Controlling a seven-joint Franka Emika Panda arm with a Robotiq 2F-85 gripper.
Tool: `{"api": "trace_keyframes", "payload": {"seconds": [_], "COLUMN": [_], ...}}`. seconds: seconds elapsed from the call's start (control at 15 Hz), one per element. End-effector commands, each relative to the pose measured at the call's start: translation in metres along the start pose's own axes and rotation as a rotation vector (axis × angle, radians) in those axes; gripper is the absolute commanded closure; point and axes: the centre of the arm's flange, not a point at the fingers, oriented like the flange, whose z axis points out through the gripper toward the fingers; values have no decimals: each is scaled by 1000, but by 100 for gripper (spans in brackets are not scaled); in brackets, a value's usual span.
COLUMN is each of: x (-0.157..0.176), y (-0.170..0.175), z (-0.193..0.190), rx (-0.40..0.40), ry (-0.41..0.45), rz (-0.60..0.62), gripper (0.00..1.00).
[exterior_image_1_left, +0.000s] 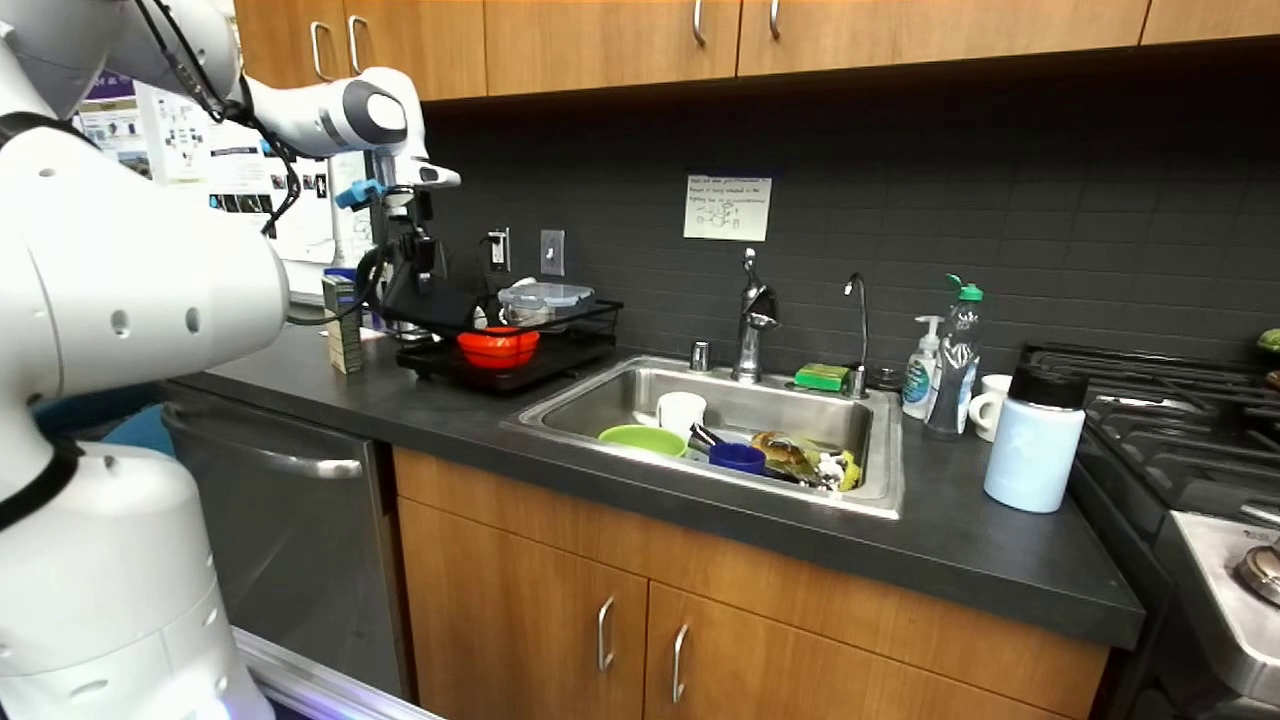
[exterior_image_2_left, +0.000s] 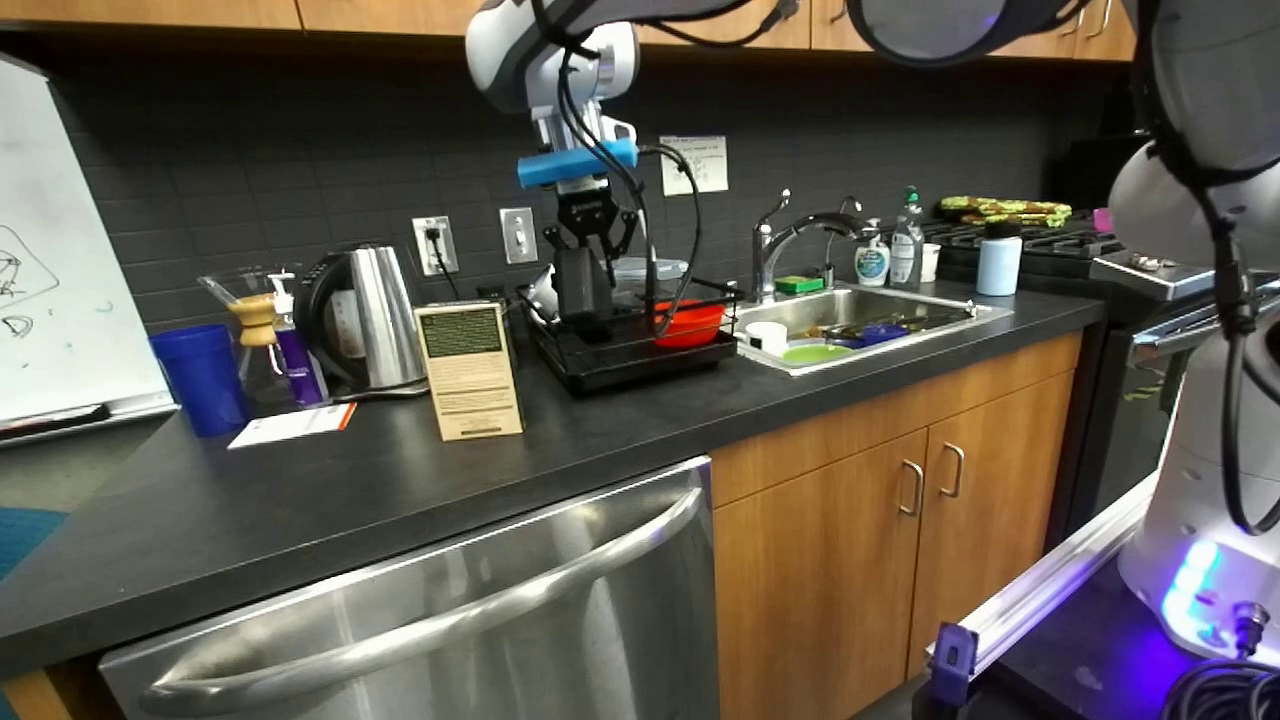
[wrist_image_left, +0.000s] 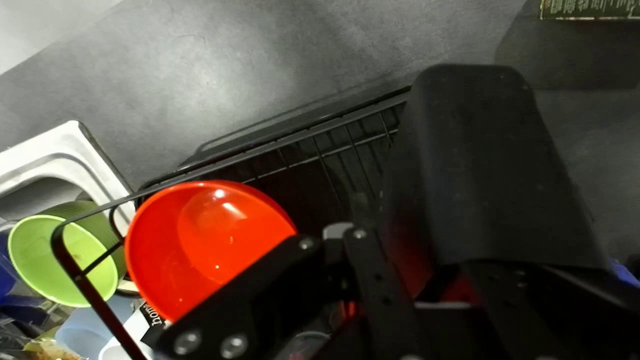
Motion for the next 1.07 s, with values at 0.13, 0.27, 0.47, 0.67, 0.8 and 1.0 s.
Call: {"api": "trace_keyframes", "payload": {"seconds": [0.13, 0.27, 0.47, 0.67, 0.8, 1.0], "x": [7, 6, 0, -7, -12, -17], "y": [-5, -5, -7, -13, -18, -21], "z": [-2, -4, -10, -25, -32, -34], "rx": [18, 23, 51, 125, 174, 210], "ry": [4, 11, 44, 129, 201, 312], "rz": [-15, -18, -42, -91, -129, -195], "gripper": [100, 99, 99, 99, 99, 99]}}
